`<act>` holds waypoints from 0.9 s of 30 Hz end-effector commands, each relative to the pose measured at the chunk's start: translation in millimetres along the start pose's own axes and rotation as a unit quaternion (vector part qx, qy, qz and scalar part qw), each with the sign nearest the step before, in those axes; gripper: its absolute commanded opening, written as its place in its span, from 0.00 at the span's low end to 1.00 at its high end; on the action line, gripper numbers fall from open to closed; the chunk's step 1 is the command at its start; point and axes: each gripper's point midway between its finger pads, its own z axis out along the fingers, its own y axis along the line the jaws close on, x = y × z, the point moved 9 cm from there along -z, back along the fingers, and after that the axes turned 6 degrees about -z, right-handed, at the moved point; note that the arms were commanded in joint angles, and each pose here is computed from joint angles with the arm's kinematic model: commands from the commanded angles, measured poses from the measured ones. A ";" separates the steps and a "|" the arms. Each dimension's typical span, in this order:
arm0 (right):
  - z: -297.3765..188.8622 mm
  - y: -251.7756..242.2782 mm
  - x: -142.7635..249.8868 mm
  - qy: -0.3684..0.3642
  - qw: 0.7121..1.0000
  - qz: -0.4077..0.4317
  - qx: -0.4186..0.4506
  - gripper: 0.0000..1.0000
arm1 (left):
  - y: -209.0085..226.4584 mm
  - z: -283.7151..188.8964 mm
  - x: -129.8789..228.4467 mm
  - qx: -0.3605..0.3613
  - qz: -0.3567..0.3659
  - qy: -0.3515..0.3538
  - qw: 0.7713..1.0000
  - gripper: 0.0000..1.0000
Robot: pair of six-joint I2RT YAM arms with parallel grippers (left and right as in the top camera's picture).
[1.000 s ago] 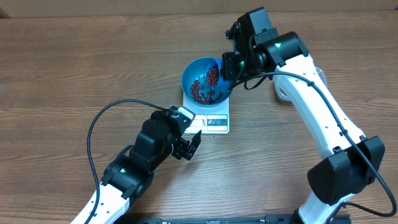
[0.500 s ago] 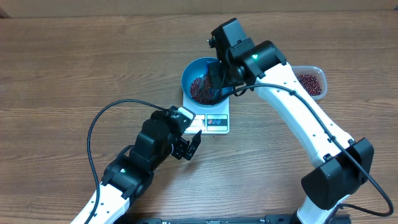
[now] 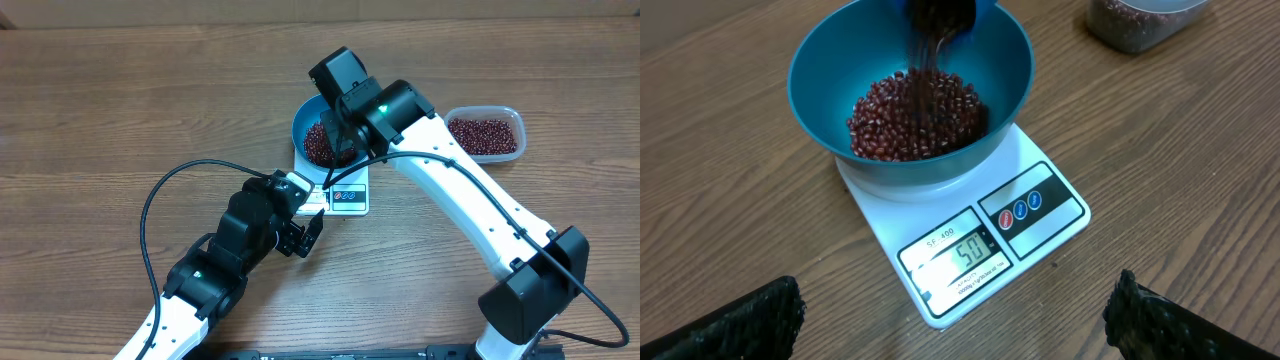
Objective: Scoop item into bowl and weigh 150g on scale
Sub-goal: 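Tilt the scoop with the right gripper to pour beans into the bowl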
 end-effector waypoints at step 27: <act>-23.0 13.0 -8.9 -0.047 0.997 -0.020 0.062 0.04 | 2.6 1.1 0.4 -0.008 0.004 0.001 1.000 1.00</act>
